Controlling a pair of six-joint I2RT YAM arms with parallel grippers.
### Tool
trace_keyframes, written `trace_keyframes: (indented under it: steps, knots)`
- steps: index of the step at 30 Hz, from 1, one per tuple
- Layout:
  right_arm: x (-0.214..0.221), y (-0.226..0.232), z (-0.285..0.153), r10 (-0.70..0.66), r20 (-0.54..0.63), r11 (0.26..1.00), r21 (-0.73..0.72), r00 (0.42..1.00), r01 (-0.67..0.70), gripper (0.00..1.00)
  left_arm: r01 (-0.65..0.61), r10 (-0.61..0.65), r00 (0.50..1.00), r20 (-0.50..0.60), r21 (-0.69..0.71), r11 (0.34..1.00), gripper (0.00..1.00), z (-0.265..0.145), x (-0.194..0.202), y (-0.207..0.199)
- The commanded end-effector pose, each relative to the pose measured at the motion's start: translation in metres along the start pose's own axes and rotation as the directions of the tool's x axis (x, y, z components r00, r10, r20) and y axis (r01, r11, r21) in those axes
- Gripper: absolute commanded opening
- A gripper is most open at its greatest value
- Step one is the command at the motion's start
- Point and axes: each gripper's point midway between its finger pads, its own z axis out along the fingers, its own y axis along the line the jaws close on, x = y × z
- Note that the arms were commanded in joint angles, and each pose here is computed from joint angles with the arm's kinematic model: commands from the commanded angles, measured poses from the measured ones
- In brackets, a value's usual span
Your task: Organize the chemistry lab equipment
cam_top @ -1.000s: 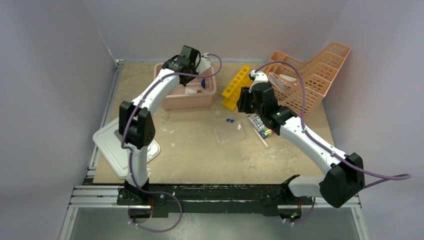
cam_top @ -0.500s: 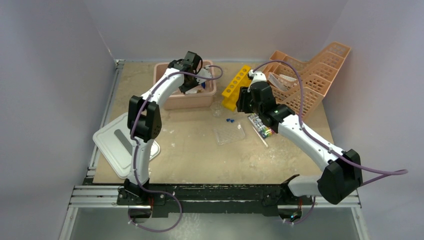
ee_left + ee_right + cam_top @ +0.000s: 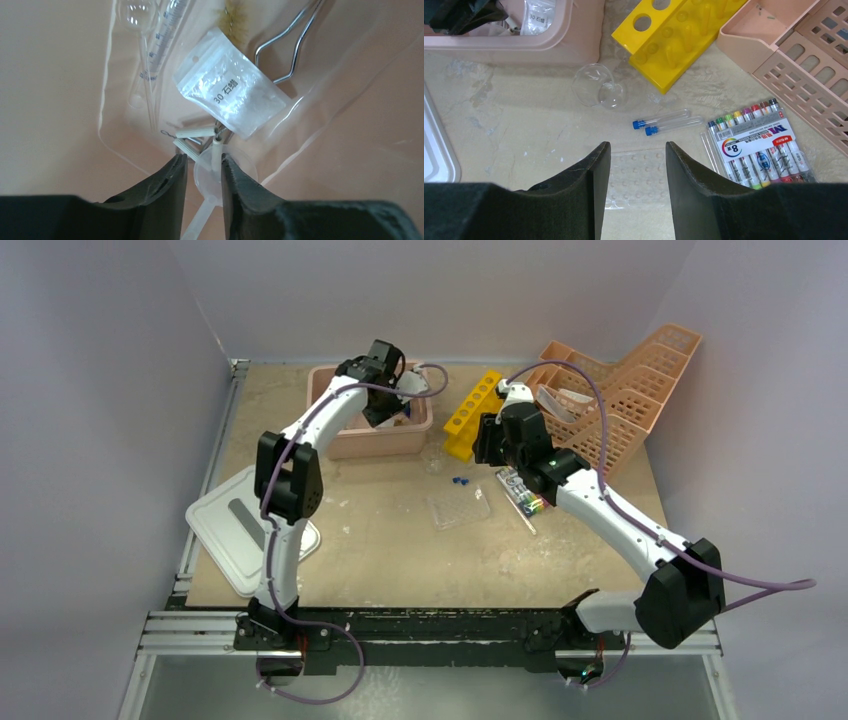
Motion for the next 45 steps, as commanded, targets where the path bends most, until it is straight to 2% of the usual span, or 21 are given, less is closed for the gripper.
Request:
trace_keyframes:
  steps: [1, 6, 9, 12, 15, 17, 19, 21, 23, 26, 30, 34, 39, 41, 45]
  knots:
    - [-0.027, 0.004, -0.011, 0.006, 0.079, 1.000, -0.010, 0.997, -0.006, 0.48, 0.092, -0.057, 0.951, 0.303, -0.103, 0.990, 0.44, -0.078, -0.062, 0.040]
    - [-0.023, 0.000, -0.010, 0.024, 0.064, 1.000, 0.007, 0.998, -0.024, 0.48, 0.184, -0.110, 0.868, 0.485, -0.108, 0.977, 0.58, -0.132, -0.088, 0.050]
    - [-0.019, -0.003, -0.008, 0.041, 0.051, 0.999, 0.028, 0.998, -0.042, 0.55, 0.289, -0.177, 0.792, 0.584, -0.103, 0.952, 0.63, -0.161, -0.098, 0.056]
    - [-0.013, -0.005, -0.005, 0.052, 0.033, 0.998, 0.045, 0.998, -0.054, 0.58, 0.440, -0.283, 0.681, 0.675, -0.068, 0.895, 0.64, -0.189, -0.100, 0.062]
    - [-0.006, -0.007, -0.001, 0.067, -0.005, 0.996, 0.061, 0.998, -0.067, 0.61, 0.548, -0.405, 0.550, 0.730, 0.051, 0.835, 0.65, -0.213, -0.097, 0.051]
    - [0.001, -0.008, 0.002, 0.076, -0.033, 0.995, 0.072, 0.997, -0.073, 0.62, 0.588, -0.483, 0.488, 0.727, 0.135, 0.797, 0.66, -0.218, -0.089, 0.036]
    - [0.009, -0.010, 0.005, 0.084, -0.062, 0.993, 0.088, 0.995, -0.079, 0.62, 0.631, -0.573, 0.391, 0.720, 0.243, 0.737, 0.67, -0.229, -0.084, 0.022]
    - [0.016, -0.015, 0.008, 0.096, -0.084, 0.990, 0.115, 0.992, -0.086, 0.62, 0.616, -0.635, 0.337, 0.695, 0.348, 0.707, 0.67, -0.233, -0.081, 0.001]
    - [0.021, -0.020, 0.010, 0.100, -0.104, 0.986, 0.142, 0.989, -0.085, 0.62, 0.571, -0.671, 0.321, 0.668, 0.428, 0.700, 0.67, -0.237, -0.076, -0.024]
    - [0.030, -0.033, 0.010, 0.101, -0.136, 0.977, 0.201, 0.986, -0.072, 0.62, 0.576, -0.721, 0.279, 0.635, 0.490, 0.654, 0.67, -0.242, -0.061, -0.043]
    - [0.047, -0.059, 0.008, 0.112, -0.193, 0.958, 0.280, 0.975, -0.055, 0.61, 0.569, -0.763, 0.255, 0.594, 0.545, 0.615, 0.68, -0.241, -0.043, -0.068]
    - [0.064, -0.079, 0.005, 0.115, -0.239, 0.950, 0.311, 0.964, -0.036, 0.61, 0.611, -0.789, 0.228, 0.571, 0.547, 0.572, 0.69, -0.235, -0.026, -0.077]
    - [0.082, -0.081, 0.012, 0.097, -0.309, 0.957, 0.289, 0.946, -0.004, 0.58, 0.654, -0.820, 0.197, 0.538, 0.551, 0.518, 0.73, -0.220, -0.009, -0.087]
    - [0.084, -0.081, 0.015, 0.105, -0.328, 0.954, 0.299, 0.939, -0.003, 0.53, 0.682, -0.829, 0.191, 0.525, 0.536, 0.497, 0.74, -0.210, -0.001, -0.089]
    - [0.072, -0.082, 0.026, 0.096, -0.295, 0.948, 0.317, 0.951, 0.002, 0.51, 0.753, -0.847, 0.203, 0.491, 0.474, 0.456, 0.76, -0.188, 0.018, -0.092]
